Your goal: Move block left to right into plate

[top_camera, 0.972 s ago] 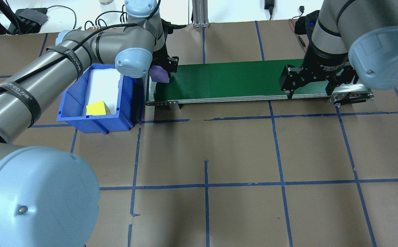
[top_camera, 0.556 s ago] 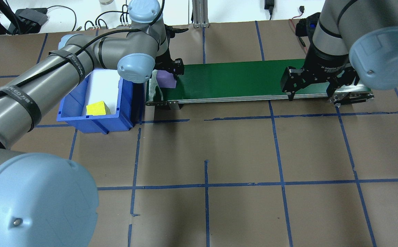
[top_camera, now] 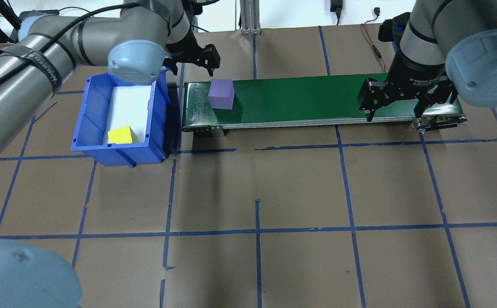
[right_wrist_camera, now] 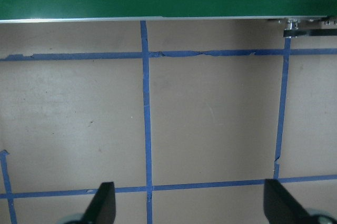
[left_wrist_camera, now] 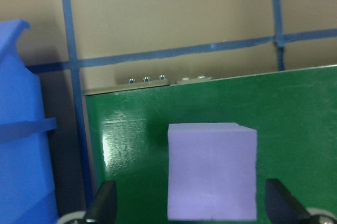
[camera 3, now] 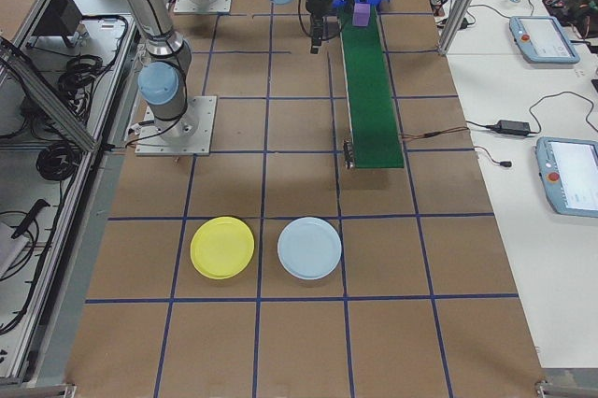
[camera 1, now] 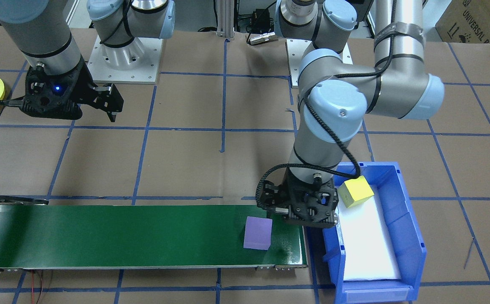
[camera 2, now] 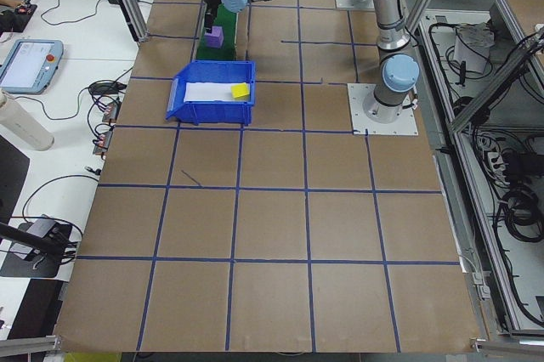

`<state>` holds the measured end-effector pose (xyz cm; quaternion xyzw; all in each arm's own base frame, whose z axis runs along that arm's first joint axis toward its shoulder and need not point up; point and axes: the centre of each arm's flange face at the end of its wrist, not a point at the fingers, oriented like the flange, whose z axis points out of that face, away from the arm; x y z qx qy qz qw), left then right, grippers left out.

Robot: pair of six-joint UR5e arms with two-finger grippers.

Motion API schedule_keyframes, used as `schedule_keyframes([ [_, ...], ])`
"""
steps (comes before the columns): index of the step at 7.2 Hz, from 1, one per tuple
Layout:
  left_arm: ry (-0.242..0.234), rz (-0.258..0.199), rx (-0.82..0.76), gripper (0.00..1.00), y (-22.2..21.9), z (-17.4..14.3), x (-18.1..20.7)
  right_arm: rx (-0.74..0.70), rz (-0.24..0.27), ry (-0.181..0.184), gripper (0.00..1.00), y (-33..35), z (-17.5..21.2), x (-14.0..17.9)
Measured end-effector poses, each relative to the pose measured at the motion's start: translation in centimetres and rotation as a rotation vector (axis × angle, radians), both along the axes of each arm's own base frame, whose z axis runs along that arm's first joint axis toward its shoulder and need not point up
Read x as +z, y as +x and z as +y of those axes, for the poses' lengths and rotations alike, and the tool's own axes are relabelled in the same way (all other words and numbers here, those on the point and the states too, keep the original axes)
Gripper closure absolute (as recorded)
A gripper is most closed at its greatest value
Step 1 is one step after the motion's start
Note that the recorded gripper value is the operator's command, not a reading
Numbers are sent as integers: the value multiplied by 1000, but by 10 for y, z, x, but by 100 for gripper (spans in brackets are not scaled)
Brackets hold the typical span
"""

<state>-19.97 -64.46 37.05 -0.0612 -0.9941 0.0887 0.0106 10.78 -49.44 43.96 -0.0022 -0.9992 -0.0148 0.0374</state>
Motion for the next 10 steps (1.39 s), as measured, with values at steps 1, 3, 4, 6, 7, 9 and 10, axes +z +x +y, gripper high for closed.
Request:
schedule_keyframes([
  [1,23,-15,-11,0,48,0,10,10,-5,-39,0,0,-15,-4],
  [3,35,-35,85,0,116,-2,21,16,-52,-76,0,3,-55,-17],
  [4,46,-51,168,0,138,1,19,16,-104,-90,0,8,-74,-25],
  [6,133,-119,264,0,167,16,-23,13,-179,-121,0,14,-113,-50],
  [7,178,-141,285,0,180,21,-47,10,-203,-132,0,16,-129,-63],
  [9,259,-140,300,0,189,23,-91,-17,-236,-138,0,19,-156,-85],
  [10,286,-133,301,0,189,23,-106,-39,-252,-146,0,21,-167,-93],
])
